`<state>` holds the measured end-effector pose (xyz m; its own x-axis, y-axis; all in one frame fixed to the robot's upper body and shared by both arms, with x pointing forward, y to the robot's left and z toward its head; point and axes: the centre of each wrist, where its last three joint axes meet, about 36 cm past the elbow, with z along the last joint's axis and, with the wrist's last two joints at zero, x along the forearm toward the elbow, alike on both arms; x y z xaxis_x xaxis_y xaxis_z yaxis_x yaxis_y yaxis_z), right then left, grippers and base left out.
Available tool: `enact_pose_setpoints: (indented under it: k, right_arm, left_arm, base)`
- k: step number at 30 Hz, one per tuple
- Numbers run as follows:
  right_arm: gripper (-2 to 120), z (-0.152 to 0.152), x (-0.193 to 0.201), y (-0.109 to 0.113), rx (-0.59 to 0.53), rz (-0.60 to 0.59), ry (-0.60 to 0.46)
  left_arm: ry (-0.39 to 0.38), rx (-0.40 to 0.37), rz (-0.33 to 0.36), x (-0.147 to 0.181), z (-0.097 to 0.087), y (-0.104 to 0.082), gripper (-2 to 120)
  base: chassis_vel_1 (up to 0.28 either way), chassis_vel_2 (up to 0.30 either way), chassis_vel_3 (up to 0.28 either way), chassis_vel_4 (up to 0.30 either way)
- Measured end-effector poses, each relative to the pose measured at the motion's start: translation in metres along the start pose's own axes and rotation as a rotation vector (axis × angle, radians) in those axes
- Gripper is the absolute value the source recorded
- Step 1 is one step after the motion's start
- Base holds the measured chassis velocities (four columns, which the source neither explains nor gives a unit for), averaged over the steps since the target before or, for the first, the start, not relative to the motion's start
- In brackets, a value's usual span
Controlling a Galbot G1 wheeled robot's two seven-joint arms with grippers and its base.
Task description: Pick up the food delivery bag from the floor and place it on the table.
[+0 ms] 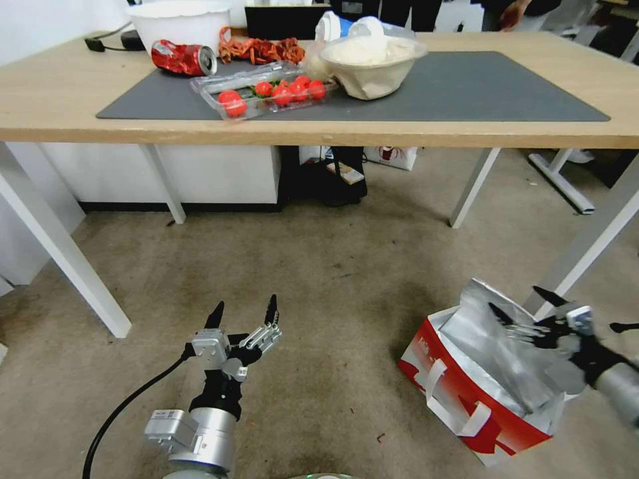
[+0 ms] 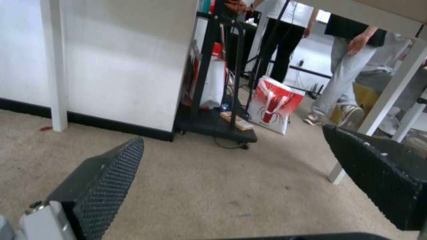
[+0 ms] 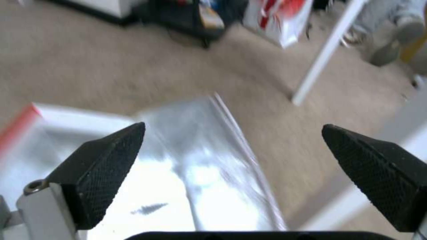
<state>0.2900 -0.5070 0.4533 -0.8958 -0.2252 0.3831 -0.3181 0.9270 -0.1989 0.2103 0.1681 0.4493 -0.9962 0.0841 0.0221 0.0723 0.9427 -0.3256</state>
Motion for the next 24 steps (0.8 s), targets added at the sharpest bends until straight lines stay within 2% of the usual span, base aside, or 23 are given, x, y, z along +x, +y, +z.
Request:
enact_pose_setpoints:
  k: [3,11,24]
  right_arm:
    - [100,0.009,0.003,-0.021,0.059,0.026,0.08]
    - [100,0.038,0.005,-0.048,0.107,-0.005,0.161]
    - [100,0.065,0.002,-0.061,0.151,-0.073,0.243]
  left_arm:
    - [0.001,0.009,-0.004,0.002,0.002,-0.003,100]
    - [0.0,0.005,-0.005,0.001,0.003,-0.004,100]
    - [0.011,0.01,-0.007,0.0,0.008,-0.003,100]
  base:
    - [0.0,0.0,0.0,0.0]
    - [0.0,0.0,0.0,0.0]
    - [0.0,0.0,0.0,0.0]
